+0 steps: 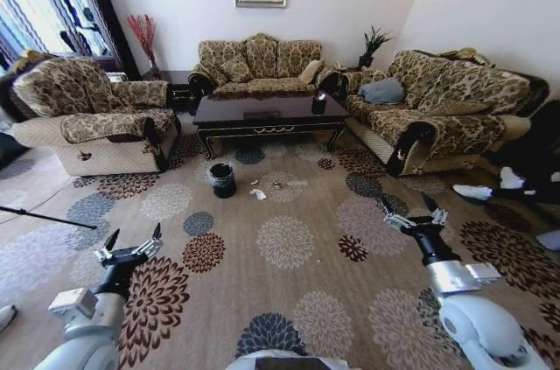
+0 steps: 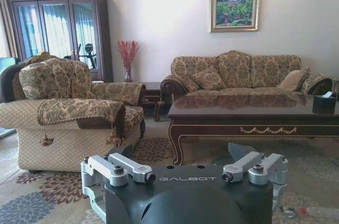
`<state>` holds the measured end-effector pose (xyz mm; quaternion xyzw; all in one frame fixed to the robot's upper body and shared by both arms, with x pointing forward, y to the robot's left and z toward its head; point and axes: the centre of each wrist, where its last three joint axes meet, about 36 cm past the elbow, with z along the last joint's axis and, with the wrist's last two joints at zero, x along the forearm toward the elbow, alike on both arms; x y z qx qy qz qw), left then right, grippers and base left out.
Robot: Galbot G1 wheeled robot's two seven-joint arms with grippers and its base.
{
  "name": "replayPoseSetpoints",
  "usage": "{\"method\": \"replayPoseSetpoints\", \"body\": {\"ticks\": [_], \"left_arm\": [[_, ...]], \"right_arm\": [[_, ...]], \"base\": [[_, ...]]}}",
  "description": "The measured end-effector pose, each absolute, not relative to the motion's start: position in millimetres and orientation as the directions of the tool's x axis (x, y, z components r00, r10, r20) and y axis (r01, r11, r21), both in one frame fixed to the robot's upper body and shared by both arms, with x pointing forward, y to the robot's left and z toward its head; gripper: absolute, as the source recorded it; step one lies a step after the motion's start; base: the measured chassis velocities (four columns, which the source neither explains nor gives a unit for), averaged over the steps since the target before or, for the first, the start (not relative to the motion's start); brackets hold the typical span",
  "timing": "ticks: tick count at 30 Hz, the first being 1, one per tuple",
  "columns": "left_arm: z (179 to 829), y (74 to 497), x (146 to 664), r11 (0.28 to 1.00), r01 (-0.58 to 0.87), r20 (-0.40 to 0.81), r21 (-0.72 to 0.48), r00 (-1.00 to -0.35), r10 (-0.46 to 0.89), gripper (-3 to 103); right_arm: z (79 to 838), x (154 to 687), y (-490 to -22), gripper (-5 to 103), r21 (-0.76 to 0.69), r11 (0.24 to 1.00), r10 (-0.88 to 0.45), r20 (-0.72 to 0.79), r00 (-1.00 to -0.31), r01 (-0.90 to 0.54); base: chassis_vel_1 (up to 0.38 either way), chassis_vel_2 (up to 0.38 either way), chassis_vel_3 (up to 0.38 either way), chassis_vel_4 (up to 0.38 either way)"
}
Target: Move to the front of the table and pick up the trash from the floor, then place it into the trash bin.
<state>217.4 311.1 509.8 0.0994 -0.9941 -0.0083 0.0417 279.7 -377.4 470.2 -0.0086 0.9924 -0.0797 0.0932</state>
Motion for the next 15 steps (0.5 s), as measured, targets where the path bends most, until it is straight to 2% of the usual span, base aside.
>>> {"method": "replayPoseSetpoints", "body": {"ticks": [7,15], "left_arm": [[522,303,212,0.986,-0.155,0.022,0.058,-0.987,-0.157,100],[524,304,212,0.991,-0.135,-0.006,0.015,-0.991,-0.134,100]], "right_arm": [[477,283,-384,100,-0.177,0.984,-0.046,-0.197,-0.979,-0.01],[478,283,-380,100,-0.172,0.984,-0.065,-0.176,-0.982,-0.034]], "base": [[0.0,0.0,0.0,0.0],[0.0,0.0,0.0,0.0]]}}
